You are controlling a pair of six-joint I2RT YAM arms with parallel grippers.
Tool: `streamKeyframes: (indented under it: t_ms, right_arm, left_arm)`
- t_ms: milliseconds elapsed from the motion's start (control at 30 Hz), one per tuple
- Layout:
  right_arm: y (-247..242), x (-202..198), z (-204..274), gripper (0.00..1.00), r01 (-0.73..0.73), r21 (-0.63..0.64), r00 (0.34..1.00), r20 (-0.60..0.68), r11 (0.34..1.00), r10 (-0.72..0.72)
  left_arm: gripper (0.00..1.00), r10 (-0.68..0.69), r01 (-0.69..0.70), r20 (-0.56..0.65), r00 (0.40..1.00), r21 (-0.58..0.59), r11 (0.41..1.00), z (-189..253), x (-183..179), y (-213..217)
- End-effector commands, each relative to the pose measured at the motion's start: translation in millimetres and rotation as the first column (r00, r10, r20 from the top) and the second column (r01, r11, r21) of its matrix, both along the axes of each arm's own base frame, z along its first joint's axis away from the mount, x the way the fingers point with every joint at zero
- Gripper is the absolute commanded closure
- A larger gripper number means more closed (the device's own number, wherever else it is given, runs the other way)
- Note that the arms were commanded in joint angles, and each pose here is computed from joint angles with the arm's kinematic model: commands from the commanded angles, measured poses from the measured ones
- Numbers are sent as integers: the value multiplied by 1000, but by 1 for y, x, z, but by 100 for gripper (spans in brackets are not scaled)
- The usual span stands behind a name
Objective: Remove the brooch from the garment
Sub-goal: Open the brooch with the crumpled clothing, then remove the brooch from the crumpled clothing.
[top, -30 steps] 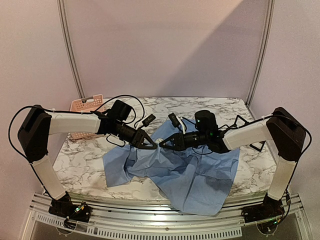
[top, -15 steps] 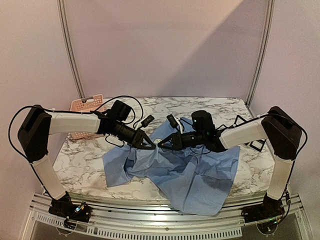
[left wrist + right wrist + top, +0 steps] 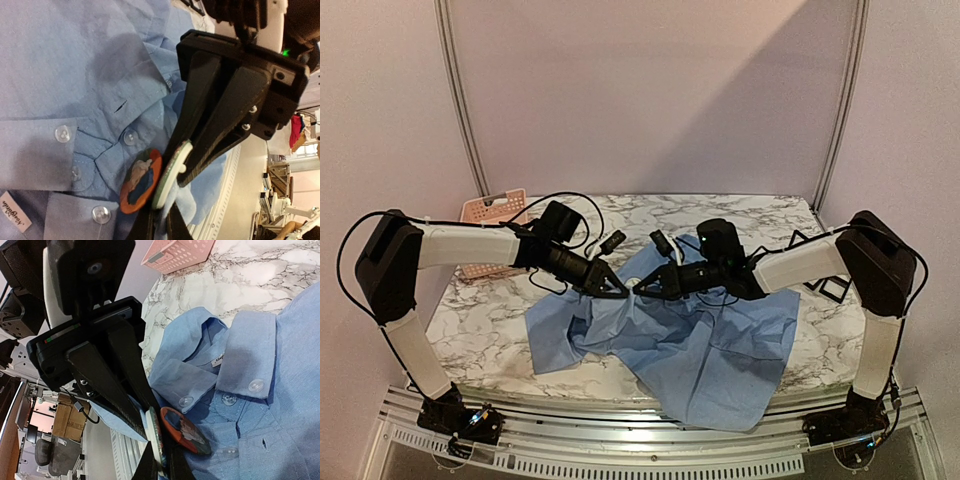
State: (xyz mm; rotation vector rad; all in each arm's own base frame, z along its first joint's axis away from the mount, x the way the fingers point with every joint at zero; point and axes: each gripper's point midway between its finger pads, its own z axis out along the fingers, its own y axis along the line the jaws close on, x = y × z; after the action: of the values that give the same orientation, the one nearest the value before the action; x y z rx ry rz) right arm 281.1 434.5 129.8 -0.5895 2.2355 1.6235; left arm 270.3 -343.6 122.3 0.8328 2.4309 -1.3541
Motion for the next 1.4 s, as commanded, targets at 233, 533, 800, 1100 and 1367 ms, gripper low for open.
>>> streamKeyframes:
  t_ms: [233,533,800,1100,1367]
  right_arm:
    - [-9,9,-29,100,70,-108,997,-10,992,-71]
    - [-20,-10,39,38,-9,28,968,252,1000,2]
    - [-33,-4,60,32,78,55,945,314,995,-91]
    - [-32,3,41,39,101,37,964,243,994,-107]
    - [-28,6,25,48,96,6,975,202,995,-95]
  left_arm:
    - [100,-101,110,85,991,-113,988,32,-13,-20]
    - [100,-75,79,70,995,-50,996,20,-6,-16]
    - [100,-80,84,73,994,-60,995,22,-7,-17]
    - [100,-85,91,80,993,-73,993,27,-8,-17]
    - [100,-87,94,83,993,-80,992,29,-9,-17]
